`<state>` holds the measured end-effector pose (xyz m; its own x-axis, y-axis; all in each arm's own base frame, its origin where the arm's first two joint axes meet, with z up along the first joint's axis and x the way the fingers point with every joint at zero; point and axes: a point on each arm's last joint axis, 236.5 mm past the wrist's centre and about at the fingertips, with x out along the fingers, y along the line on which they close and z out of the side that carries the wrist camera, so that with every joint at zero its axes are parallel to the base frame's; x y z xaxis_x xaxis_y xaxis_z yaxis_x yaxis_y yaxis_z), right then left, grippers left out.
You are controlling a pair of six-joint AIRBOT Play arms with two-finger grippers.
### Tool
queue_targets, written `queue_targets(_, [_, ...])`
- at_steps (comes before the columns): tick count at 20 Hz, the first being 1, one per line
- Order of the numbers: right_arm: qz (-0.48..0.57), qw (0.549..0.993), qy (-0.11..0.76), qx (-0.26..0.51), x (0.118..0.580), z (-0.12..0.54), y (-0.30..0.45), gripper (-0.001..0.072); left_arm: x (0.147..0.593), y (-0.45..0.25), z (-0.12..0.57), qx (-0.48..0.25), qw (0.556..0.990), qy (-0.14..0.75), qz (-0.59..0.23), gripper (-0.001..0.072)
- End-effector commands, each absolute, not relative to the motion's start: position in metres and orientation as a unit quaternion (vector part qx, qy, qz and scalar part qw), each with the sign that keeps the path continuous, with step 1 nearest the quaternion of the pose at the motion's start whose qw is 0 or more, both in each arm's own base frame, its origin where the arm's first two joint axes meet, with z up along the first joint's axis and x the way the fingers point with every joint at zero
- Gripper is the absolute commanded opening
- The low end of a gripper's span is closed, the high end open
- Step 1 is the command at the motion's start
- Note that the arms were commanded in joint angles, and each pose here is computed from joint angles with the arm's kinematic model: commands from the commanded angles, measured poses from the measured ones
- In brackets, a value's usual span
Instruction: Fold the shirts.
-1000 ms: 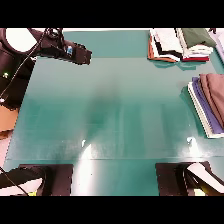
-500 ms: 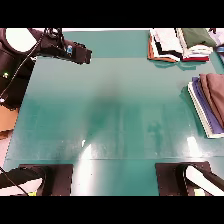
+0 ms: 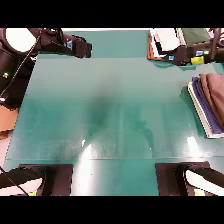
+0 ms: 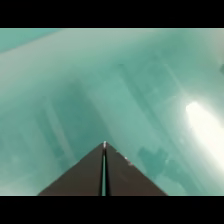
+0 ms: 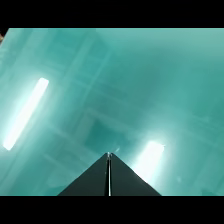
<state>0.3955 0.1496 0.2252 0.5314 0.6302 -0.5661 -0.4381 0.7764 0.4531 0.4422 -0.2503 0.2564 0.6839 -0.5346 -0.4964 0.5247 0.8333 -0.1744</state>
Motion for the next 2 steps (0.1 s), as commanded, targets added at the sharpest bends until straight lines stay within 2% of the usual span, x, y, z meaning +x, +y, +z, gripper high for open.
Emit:
queue_targets(1, [0.318, 0.86, 0.377, 0.126, 0.3939, 0.2225, 0.159, 0.0017, 0.4456, -0.2506, 0.2625, -0.013, 0.922, 0.26, -0.287, 0.0025])
queue_targets(2, [0.318, 0.86, 0.377, 0.127, 0.3939, 0.2227, 0.1591, 0.0017, 0.4456, -0.2506, 0.2625, -0.013, 0.922, 0.26, -0.287, 0.0025])
